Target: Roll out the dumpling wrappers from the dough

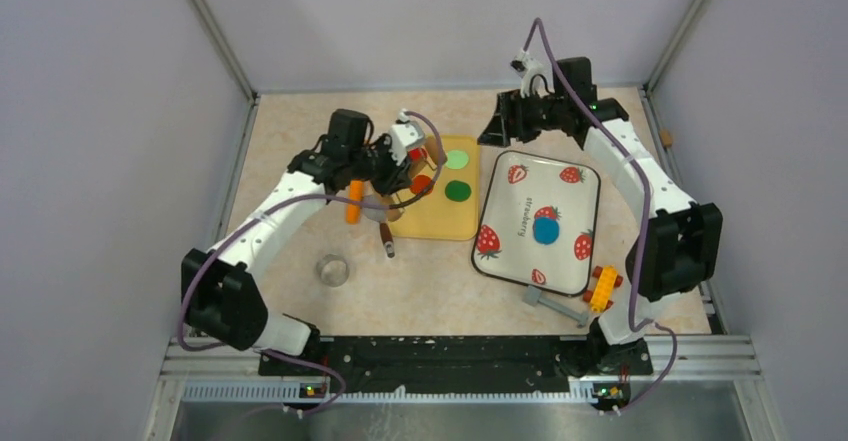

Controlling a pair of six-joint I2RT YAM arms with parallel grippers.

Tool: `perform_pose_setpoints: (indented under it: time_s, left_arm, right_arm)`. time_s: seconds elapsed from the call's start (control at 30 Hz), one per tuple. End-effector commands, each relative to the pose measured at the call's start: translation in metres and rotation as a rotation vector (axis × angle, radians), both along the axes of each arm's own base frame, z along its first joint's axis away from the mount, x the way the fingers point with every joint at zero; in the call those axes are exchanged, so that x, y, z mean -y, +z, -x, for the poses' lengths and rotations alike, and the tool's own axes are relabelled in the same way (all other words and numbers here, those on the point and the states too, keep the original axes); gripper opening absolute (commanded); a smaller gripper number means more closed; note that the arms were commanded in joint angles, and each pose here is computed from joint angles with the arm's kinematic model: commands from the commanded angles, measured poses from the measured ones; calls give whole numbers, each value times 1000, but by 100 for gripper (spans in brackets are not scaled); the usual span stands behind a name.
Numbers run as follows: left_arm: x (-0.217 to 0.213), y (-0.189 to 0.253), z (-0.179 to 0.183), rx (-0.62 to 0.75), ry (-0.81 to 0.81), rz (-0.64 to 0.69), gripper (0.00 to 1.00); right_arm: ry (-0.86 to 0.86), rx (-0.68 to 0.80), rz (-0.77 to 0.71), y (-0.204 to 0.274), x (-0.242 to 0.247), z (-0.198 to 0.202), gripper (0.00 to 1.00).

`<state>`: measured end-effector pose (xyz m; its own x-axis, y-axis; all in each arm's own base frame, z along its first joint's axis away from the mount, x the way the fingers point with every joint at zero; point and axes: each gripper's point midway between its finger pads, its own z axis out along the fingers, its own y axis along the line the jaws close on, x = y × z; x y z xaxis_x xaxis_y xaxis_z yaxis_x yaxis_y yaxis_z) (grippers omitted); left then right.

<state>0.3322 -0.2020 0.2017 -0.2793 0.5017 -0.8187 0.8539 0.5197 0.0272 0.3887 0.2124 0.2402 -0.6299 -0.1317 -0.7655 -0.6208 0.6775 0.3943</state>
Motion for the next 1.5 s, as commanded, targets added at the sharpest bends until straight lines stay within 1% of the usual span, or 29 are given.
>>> perform_pose_setpoints:
  time_s: [0.0,0.13,0.3,0.47,0.5,0.6,0.7,0.77,0.8,0.83,0.87,1.0,1.1,1.3,1.47]
  left_arm:
    - [55,29,-18,184,-183,59,0]
    - [95,27,-19,193,-273,75,0]
    - [137,22,-15,211,-347,88,0]
    - [176,24,-13,225,-373,149,0]
    - [183,23,-12,221,-380,158,0]
    - [206,18,-7,196,-413,187,0]
    - [231,9,-3,179,-448,219,0]
    - [252,1,3,172,-478,239,0]
    - [263,-3,4,169,-487,251,0]
    - [273,-11,7,143,-492,256,0]
    - [286,-13,5,139,-487,277,0]
    - [326,-33,-6,56,-425,343,0]
    - [348,-38,-3,56,-429,378,0]
    - [372,-46,24,24,-473,405,0]
    - [383,-56,28,-2,-461,408,0]
  right_arm:
    - [151,-182,-200,35,-37,28,75]
    - [157,-263,-187,21,-35,38,79]
    - [162,-330,-191,7,-30,57,80]
    - [71,-406,-140,-13,-6,72,74]
    - [46,-422,-142,-16,2,73,71]
    - [-20,-441,-112,-27,30,74,51]
    - [-50,-431,-47,-37,53,75,35]
    - [-48,-426,7,-43,70,78,18]
    - [-50,-419,38,-45,79,78,8]
    - [-59,-418,74,-48,88,78,2]
    - [-74,-415,116,-50,100,79,0]
    - [-119,-439,218,-60,143,90,0]
    - [-144,-455,282,-71,170,99,0]
    - [-184,-483,261,-79,193,112,0]
    - [-185,-471,289,-92,212,117,0]
